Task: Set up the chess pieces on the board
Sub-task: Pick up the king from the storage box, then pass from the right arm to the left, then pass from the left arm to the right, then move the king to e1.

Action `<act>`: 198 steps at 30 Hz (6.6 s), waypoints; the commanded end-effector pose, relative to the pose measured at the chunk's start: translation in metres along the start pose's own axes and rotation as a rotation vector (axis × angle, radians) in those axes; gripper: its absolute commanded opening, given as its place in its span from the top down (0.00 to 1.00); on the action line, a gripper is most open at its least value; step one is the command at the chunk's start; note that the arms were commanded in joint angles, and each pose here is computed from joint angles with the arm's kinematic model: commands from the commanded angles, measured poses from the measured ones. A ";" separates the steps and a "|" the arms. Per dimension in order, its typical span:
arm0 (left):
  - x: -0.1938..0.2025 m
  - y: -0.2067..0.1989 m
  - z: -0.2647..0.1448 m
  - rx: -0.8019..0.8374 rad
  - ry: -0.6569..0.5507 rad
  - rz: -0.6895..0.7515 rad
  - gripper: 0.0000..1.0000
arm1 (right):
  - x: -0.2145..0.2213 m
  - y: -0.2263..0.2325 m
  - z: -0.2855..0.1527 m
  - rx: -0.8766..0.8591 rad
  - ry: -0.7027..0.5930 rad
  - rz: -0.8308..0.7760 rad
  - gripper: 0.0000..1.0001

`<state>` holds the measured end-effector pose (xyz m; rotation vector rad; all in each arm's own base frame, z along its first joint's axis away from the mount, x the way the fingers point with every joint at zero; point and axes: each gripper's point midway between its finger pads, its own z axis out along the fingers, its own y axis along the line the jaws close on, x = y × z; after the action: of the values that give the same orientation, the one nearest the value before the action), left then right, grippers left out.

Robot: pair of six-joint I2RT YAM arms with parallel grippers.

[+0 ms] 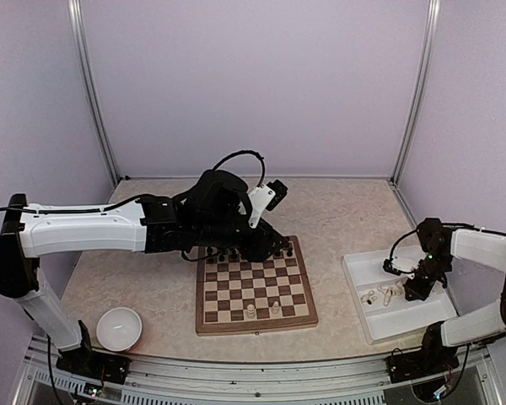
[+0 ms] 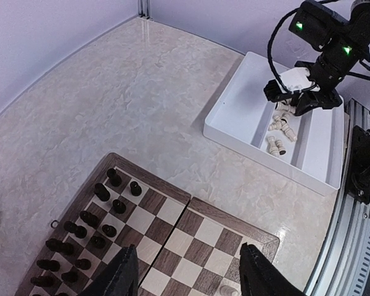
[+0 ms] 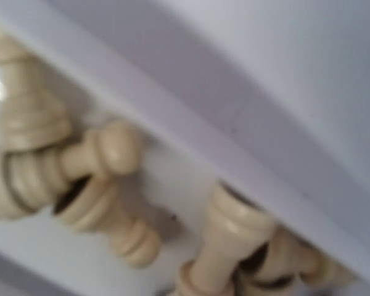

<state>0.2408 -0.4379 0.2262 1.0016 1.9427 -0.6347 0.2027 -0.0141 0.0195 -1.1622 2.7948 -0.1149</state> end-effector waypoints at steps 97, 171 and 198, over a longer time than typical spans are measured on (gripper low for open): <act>-0.095 -0.036 0.028 0.596 -0.512 -0.844 0.88 | -0.210 0.090 -0.289 -0.193 -1.073 -0.482 0.32; -0.074 0.034 0.016 0.604 -0.488 -0.996 0.61 | -0.268 0.101 -0.308 -0.349 -1.169 -0.489 0.95; -0.042 0.268 -0.173 -0.467 -0.456 -0.470 0.46 | -0.303 0.247 -0.159 -0.350 -0.482 -0.884 0.98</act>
<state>0.4104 -0.1864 0.3199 0.0692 1.8307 -0.5323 0.2279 0.3723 0.1814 -1.9921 1.7675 0.6248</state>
